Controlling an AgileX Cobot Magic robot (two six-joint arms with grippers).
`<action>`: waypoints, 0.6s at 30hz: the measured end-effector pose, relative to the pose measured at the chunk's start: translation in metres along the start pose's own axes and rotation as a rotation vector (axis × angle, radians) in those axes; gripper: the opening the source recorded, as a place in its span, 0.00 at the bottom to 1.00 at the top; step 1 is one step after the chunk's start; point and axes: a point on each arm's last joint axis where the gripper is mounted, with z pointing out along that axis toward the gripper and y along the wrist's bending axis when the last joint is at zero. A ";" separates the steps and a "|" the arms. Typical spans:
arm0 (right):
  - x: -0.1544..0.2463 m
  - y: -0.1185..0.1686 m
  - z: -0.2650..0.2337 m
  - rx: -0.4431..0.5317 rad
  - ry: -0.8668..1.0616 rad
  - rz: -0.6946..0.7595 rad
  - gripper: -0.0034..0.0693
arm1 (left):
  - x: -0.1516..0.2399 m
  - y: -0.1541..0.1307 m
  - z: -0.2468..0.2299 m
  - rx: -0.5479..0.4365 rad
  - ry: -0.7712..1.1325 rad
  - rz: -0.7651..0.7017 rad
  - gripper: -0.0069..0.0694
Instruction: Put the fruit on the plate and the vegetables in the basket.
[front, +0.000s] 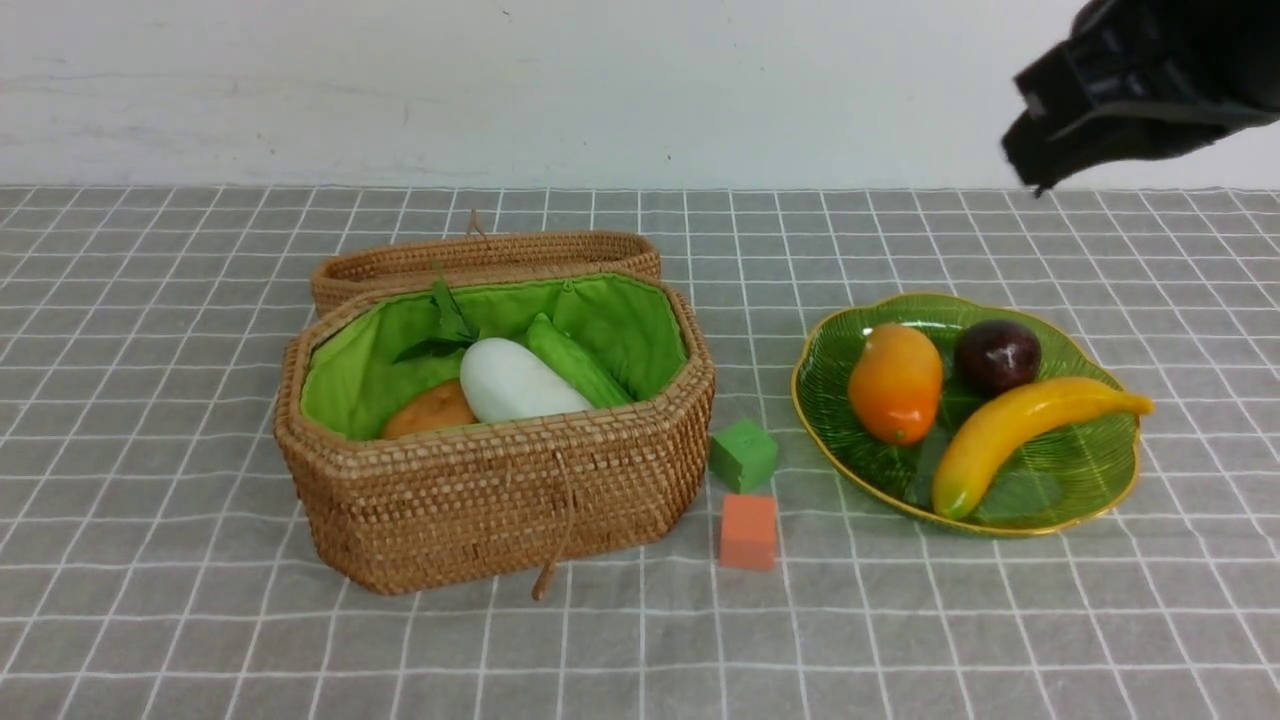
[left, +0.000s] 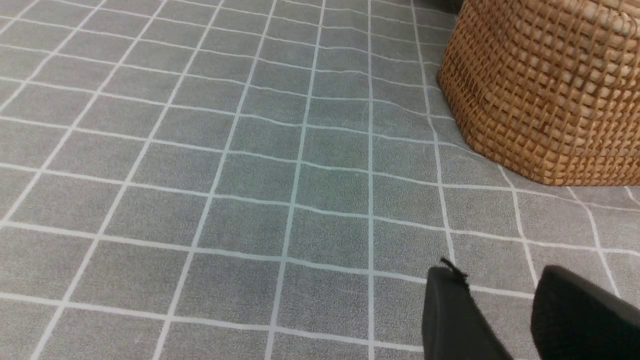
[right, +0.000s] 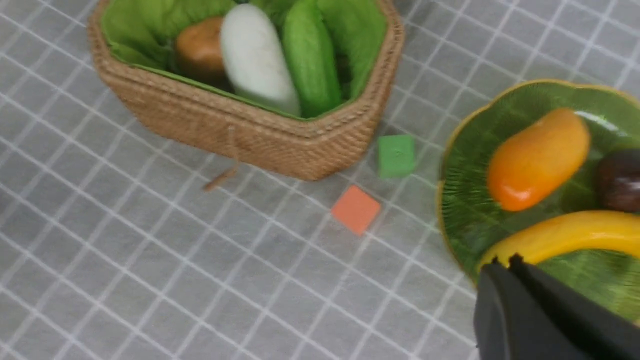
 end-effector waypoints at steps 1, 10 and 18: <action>0.002 -0.001 -0.006 0.015 -0.018 -0.010 0.03 | 0.000 0.000 0.000 0.000 0.000 0.000 0.40; 0.115 -0.042 -0.068 0.350 -0.412 0.284 0.04 | 0.000 0.000 0.000 -0.001 0.004 0.001 0.40; 0.250 -0.020 -0.039 0.555 -0.505 0.336 0.05 | 0.000 0.000 0.000 -0.001 0.004 0.001 0.40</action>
